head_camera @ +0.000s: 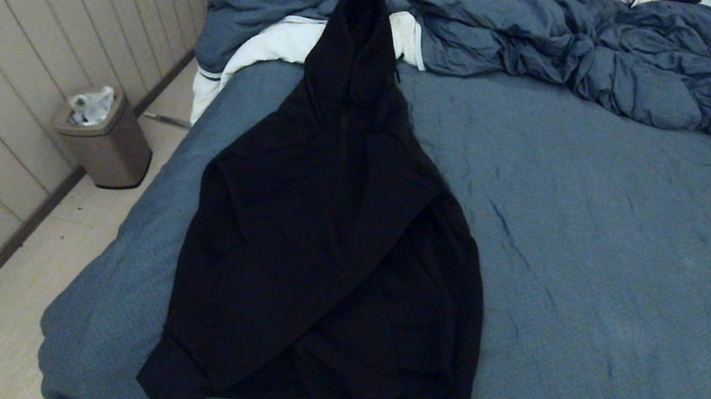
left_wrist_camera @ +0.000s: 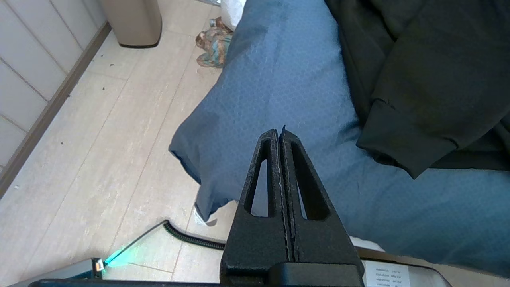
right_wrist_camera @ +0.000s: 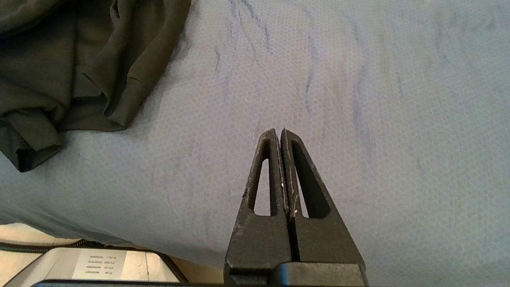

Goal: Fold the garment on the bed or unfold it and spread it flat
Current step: Fold the black sweatshirt

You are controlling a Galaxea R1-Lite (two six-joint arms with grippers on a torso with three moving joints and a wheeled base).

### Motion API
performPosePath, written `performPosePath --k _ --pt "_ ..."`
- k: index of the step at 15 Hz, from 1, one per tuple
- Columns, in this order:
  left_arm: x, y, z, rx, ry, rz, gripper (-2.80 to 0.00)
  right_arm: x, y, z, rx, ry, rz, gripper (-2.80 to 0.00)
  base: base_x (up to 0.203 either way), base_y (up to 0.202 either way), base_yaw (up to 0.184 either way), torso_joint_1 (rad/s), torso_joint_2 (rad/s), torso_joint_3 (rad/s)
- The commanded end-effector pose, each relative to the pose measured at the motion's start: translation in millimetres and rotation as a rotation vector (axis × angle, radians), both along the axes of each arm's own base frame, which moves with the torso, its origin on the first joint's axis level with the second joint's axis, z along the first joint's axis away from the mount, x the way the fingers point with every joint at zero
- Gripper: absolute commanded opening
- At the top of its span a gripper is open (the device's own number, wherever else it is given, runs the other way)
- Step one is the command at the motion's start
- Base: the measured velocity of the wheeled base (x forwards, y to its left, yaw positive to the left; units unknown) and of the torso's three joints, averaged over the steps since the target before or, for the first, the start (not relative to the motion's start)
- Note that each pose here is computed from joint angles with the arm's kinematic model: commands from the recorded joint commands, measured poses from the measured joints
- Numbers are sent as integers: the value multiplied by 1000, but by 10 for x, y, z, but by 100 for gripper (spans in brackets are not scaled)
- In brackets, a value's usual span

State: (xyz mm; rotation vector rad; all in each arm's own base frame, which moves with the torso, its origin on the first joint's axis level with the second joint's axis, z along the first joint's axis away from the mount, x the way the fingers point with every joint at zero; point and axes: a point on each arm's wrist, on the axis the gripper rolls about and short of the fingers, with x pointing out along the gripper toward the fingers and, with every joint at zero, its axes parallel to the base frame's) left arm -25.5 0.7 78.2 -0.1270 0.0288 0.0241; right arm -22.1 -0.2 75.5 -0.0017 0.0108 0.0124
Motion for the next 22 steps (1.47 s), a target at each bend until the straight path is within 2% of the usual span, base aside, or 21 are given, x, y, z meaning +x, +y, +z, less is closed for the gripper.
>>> performPosePath --k 1,4,6,7,9,12,14,16,18,20,22 --pt "1 0 0 -1 2 1 -280 1 0 2 -3 0 3 -280 0 0 0 0 0 0" --pt "-2 0 -2 5 5 -1 -280 0 1 5 -14 -5 3 -280 0 0 0 0 0 0" --pt "-16 1 41 31 28 4 -280 -16 0 45 -24 -8 6 -280 0 0 0 0 0 0" --pt "-39 1 182 34 25 0 -280 -45 0 176 -29 -18 9 -280 0 0 0 0 0 0" --pt "-27 0 605 26 41 -4 -280 -116 0 636 -33 -5 15 -280 0 0 0 0 0 0" --pt "152 -4 1300 8 49 -17 -280 90 2 1183 -33 115 40 -280 0 0 0 0 0 0" --pt "433 -8 1660 -16 108 -26 -280 389 16 1530 15 191 61 -280 0 0 0 0 0 0" --pt "868 -22 1848 -74 254 -58 -280 849 56 1827 163 288 80 -280 0 0 0 0 0 0" --pt "1326 -54 1799 -157 459 -140 -280 1425 113 1850 326 454 76 -280 0 0 0 0 0 0" --pt "1728 -116 1566 -229 680 -221 -280 1982 168 1619 429 654 53 -280 0 0 0 0 0 0" --pt "2039 -239 1288 -274 867 -282 -280 2378 229 1292 488 836 42 -280 0 0 0 0 0 0"
